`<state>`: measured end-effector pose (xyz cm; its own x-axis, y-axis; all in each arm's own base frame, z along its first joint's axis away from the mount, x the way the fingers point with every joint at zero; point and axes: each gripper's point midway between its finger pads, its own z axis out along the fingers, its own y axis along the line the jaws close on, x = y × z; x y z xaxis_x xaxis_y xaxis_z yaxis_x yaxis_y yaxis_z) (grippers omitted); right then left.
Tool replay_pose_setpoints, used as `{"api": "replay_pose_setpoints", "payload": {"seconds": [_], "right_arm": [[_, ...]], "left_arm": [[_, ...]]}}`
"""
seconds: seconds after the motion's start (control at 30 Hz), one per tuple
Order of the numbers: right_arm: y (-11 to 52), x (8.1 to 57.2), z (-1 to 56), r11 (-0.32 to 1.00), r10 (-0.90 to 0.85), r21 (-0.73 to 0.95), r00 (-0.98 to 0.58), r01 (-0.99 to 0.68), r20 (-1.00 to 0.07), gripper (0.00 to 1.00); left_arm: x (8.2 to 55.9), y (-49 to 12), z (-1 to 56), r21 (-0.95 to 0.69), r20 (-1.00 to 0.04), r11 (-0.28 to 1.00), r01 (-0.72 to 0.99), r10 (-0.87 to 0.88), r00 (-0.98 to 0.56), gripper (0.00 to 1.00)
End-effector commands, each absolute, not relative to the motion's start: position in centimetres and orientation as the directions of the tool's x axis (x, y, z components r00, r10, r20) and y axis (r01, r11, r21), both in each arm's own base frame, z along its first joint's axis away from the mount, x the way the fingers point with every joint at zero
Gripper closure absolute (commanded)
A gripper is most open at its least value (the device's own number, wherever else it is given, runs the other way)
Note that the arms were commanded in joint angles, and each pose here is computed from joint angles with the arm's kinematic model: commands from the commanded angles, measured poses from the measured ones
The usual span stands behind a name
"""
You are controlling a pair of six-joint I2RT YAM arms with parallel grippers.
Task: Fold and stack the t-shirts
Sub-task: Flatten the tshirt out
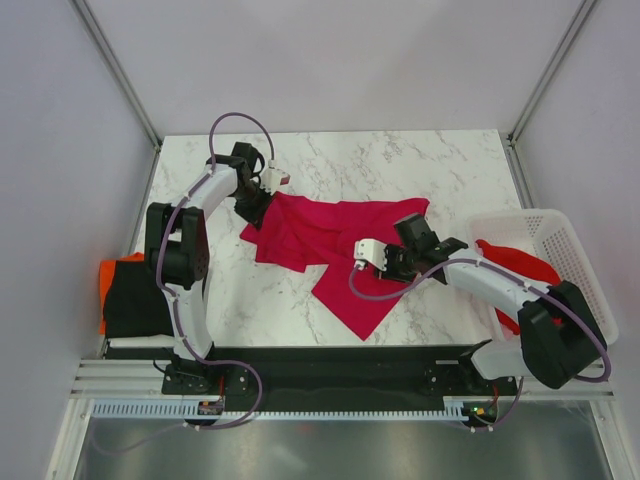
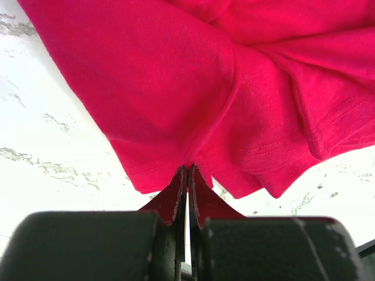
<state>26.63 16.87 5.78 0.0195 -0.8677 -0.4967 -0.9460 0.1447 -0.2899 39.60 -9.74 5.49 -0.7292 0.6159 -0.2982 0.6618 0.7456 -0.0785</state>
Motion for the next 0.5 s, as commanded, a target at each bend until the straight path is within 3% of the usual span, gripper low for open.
{"api": "replay_pose_setpoints", "payload": {"seconds": [0.0, 0.47], "right_arm": [[17.7, 26.1, 6.1, 0.098, -0.855, -0.267, 0.056, -0.959, -0.515, 0.61], [18.0, 26.5, 4.4, 0.077, -0.866, -0.235, 0.051, -0.969, -0.497, 0.52]], "left_arm": [[40.3, -9.6, 6.3, -0.065, -0.324, 0.766, 0.64, 0.59, -0.74, 0.98], [40.1, -9.4, 5.7, -0.064, -0.306, 0.769, 0.637, 0.592, -0.745, 0.98]]}}
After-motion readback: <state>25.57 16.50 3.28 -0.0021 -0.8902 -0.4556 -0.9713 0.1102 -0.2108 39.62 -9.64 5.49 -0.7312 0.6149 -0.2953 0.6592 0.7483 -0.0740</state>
